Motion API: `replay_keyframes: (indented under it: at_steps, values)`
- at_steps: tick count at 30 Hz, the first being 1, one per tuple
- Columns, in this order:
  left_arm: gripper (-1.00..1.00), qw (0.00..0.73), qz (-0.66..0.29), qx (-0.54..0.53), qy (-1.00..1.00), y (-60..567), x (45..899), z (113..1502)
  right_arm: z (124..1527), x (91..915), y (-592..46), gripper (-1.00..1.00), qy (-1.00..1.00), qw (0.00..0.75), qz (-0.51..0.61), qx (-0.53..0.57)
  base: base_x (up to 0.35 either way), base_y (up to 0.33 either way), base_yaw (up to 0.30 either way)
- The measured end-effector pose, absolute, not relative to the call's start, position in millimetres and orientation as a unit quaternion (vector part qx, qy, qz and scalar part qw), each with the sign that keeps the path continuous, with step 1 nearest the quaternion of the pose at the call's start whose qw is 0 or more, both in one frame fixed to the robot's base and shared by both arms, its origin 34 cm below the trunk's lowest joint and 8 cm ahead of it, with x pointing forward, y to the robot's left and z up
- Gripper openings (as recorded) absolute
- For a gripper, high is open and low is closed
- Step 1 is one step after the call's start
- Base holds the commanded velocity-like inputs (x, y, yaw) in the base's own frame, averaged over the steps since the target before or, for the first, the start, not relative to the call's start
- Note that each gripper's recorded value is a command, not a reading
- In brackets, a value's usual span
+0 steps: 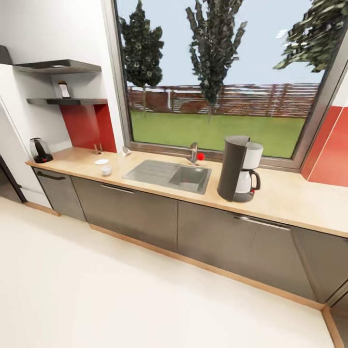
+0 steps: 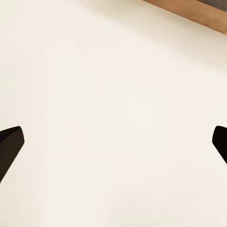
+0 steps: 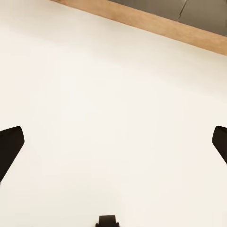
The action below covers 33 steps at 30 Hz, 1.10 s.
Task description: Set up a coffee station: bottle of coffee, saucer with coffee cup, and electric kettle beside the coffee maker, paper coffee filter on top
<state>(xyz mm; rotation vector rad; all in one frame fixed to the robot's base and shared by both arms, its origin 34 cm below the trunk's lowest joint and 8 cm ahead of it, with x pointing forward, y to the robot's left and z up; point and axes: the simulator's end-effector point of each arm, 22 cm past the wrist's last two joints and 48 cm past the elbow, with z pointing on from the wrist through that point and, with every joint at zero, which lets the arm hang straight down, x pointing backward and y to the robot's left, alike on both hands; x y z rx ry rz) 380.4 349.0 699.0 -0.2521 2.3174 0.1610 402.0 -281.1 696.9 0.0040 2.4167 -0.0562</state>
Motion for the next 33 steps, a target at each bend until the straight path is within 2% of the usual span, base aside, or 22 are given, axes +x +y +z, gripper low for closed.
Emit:
replay_keyframes:
  at_steps: [15,24,33]
  values:
    - [1.00,0.391,0.064,-0.101,0.913,349.6,380.1,698.9,696.6,401.8,-281.2,1.00,0.935,0.354,-0.022,0.001,0.329,0.141,0.009]
    - [1.00,0.392,0.064,-0.101,0.912,349.6,380.2,699.1,696.8,402.2,-281.1,1.00,0.935,0.354,-0.022,0.001,0.302,0.209,0.235]
    - [1.00,0.392,0.064,-0.101,0.912,349.6,380.4,699.3,696.7,402.0,-280.1,1.00,0.935,0.354,-0.021,0.001,0.323,0.112,0.278]
